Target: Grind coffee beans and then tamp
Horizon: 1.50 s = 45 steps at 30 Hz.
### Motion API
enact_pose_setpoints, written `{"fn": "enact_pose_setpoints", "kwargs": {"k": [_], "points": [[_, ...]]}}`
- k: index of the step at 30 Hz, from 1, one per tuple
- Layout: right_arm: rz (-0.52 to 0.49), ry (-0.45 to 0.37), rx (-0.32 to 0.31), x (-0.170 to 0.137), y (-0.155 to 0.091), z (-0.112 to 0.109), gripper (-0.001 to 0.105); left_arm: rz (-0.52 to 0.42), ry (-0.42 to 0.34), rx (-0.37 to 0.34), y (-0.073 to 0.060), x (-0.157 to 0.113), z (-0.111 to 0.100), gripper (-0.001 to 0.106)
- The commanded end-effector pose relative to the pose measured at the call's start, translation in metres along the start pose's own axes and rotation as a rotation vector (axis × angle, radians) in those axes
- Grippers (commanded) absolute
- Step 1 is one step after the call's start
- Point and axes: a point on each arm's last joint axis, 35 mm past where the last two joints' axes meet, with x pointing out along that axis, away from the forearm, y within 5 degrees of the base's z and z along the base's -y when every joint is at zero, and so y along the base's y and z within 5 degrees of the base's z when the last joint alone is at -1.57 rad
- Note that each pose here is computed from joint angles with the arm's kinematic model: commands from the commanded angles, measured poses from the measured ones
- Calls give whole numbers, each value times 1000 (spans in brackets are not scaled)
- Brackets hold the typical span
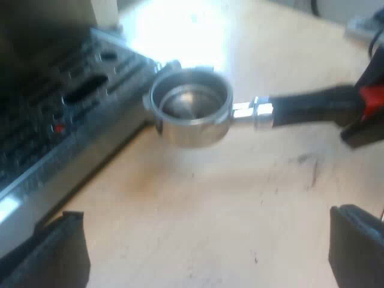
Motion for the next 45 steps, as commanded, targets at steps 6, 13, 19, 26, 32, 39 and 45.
{"fn": "enact_pose_setpoints", "kwargs": {"k": [6, 13, 19, 26, 32, 39, 45], "points": [[2, -32, -35, 19, 10, 12, 0, -27, 69, 10, 7, 23, 4, 83], [-1, 0, -48, 41, 21, 12, 0, -15, 197, -44, 17, 45, -3, 83], [-15, 58, -11, 55, 23, 7, 0, -60, 257, -76, 22, 58, -7, 83], [2, 95, 34, 63, 18, 5, 0, -92, 263, -83, 21, 60, -7, 83], [23, 120, 40, 64, 18, -3, 0, -89, 263, -82, 21, 60, -7, 83], [22, 120, 52, 64, 18, -3, 0, -89, 263, -82, 21, 60, -7, 83], [22, 120, 52, 64, 18, -3, 0, -89, 263, -82, 21, 60, -7, 83]]}}
